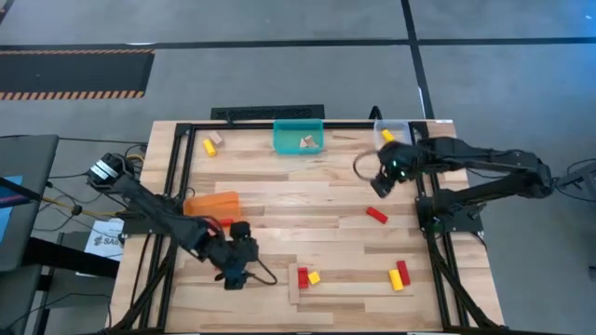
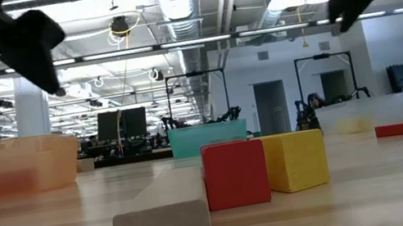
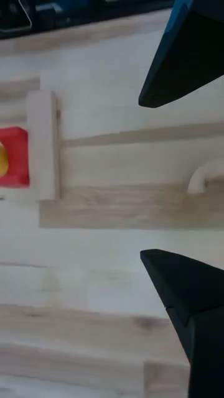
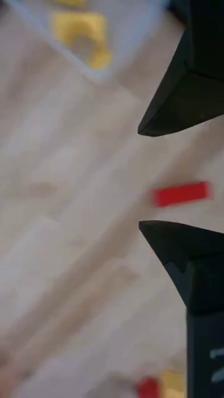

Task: Sort & place blocks by color
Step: Put the red block into the transparent orange bin

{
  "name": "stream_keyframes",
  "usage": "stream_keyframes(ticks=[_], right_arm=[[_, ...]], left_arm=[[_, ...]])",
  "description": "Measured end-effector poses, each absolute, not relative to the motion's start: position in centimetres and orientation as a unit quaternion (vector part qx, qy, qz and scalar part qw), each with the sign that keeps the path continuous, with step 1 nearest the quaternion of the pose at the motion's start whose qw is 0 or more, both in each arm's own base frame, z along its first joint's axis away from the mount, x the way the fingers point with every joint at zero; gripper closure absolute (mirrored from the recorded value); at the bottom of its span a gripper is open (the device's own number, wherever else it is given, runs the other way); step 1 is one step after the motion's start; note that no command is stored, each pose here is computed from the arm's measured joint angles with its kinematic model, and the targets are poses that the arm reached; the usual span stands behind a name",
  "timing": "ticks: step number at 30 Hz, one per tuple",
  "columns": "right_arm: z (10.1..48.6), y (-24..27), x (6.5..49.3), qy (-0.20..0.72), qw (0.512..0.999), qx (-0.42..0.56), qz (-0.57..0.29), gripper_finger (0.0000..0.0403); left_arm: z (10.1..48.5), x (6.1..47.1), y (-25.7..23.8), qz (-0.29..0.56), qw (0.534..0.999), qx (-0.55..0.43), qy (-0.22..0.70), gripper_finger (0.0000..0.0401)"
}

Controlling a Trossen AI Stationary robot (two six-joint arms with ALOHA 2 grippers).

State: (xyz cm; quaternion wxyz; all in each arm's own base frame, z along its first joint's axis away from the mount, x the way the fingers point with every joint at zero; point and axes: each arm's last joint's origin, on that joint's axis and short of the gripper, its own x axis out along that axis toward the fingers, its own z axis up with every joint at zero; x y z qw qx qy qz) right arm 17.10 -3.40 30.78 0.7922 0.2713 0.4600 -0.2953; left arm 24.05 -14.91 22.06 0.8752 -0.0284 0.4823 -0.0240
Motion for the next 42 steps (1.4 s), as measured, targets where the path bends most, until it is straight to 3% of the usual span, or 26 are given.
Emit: stream_keyframes(ticks=[6,11,16,20,30,42], right_arm=[[29.6,1.0,15.0,0.553,0.699,0.313,-0.33,0.0148],[25.9,1.9,14.5,0.569,0.67,0.303,-0.368,0.0148],[20.7,1.9,15.5,0.553,0.707,0.302,-0.32,0.0148],[17.9,0.9,15.7,0.526,0.718,0.304,-0.341,0.0148],[16.0,1.0,16.5,0.499,0.767,0.285,-0.287,0.0148],[12.2,2.8,17.5,0.553,0.749,0.232,-0.282,0.0151]], left_arm=[[22.0,24.8,-13.4,-0.01,0.875,-0.016,0.484,0.0021],[22.1,25.1,-12.9,-0.006,0.879,0.014,0.477,0.0021],[22.1,25.5,-12.3,-0.007,0.879,0.021,0.476,0.0021],[22.1,25.7,-12.0,-0.015,0.876,0.011,0.482,0.0021],[22.0,26.0,-11.2,-0.014,0.872,-0.005,0.489,0.0021],[22.0,25.9,-11.1,-0.01,0.871,-0.008,0.492,0.0021]])
